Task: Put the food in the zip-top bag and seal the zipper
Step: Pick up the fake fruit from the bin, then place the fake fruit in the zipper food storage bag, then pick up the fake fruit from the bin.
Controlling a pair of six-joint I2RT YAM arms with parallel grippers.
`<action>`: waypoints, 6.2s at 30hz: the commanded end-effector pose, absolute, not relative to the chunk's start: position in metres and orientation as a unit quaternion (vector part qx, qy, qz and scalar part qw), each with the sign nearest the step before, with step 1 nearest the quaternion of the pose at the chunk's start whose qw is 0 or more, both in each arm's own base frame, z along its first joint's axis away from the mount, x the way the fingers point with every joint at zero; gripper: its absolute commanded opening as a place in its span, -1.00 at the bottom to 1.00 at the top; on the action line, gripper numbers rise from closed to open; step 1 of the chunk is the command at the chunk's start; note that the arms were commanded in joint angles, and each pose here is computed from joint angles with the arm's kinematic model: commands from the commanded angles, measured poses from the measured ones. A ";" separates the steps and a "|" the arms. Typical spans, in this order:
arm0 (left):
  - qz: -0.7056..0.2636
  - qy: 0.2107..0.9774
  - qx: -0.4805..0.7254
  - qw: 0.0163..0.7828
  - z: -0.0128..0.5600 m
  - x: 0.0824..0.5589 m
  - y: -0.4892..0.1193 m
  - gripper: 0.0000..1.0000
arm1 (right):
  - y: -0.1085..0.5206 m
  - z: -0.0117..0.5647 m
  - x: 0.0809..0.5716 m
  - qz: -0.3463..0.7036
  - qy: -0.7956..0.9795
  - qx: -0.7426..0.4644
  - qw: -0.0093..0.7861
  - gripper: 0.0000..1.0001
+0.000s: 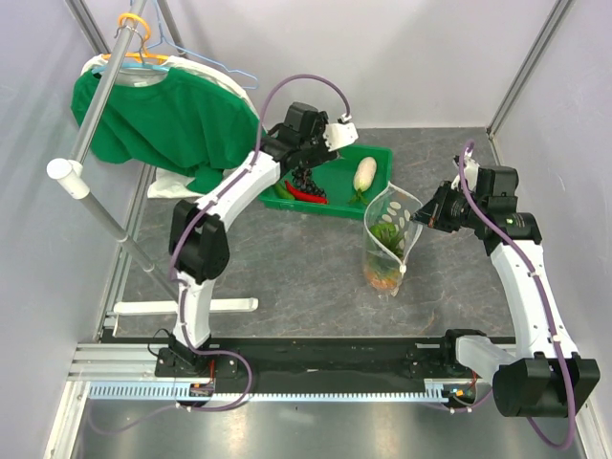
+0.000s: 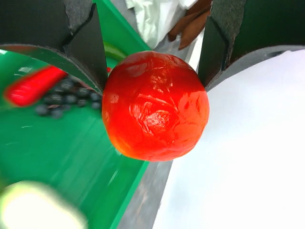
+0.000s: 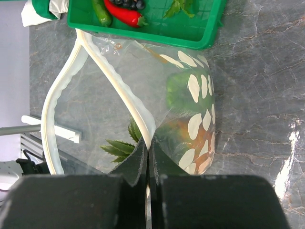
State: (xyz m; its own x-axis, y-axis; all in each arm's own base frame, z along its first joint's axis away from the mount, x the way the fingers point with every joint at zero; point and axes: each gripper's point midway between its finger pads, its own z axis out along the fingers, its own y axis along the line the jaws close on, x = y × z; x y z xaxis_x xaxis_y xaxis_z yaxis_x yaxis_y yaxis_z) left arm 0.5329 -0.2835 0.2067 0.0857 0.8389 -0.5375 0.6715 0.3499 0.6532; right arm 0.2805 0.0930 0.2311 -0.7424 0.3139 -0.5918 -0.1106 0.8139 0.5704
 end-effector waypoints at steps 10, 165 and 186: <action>-0.323 0.552 0.587 0.497 0.365 0.271 -0.382 -0.04 | 0.099 0.245 0.284 0.320 0.869 0.052 0.375 -1.00; -0.118 0.891 0.335 0.282 0.034 0.500 -0.318 0.68 | 0.095 0.244 0.291 0.309 0.873 0.057 0.374 -1.00; -0.169 0.850 0.356 0.350 0.108 0.509 -0.339 -0.54 | 0.093 0.242 0.293 0.301 0.876 0.055 0.373 -1.00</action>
